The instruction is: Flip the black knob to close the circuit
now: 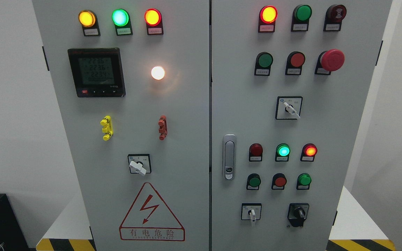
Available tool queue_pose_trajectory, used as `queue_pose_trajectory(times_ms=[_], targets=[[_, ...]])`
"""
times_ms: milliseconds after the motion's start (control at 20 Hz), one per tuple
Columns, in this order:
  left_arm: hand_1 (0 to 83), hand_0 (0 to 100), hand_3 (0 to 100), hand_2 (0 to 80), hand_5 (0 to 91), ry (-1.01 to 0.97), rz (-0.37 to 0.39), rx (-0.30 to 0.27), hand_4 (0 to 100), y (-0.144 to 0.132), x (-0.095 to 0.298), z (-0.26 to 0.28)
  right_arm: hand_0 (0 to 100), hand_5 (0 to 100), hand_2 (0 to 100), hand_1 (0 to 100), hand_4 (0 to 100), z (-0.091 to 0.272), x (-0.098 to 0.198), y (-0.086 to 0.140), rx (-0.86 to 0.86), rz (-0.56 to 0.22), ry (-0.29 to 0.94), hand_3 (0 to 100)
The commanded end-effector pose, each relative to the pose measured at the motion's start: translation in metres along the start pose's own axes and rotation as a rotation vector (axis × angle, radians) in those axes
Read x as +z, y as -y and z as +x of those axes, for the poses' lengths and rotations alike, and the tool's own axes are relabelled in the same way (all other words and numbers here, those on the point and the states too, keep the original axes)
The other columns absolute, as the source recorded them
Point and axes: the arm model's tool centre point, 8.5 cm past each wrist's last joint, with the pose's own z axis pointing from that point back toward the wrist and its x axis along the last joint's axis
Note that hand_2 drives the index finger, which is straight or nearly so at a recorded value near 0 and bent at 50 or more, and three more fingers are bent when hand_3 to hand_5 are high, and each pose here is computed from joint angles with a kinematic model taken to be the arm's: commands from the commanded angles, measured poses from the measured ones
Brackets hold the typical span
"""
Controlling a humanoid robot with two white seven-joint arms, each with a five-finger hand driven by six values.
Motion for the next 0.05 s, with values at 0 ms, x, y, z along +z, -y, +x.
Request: queue_pose_trajectory(times_ms=[0], targets=[[55.6,12,0,0.0,0.0,-0.022,0.001,0.001,0,-0.0006,0.0016,-0.0138,0,0,0,4,0,-0.0007,0.0060,0.0057,-0.026,-0.034,0.004,0]])
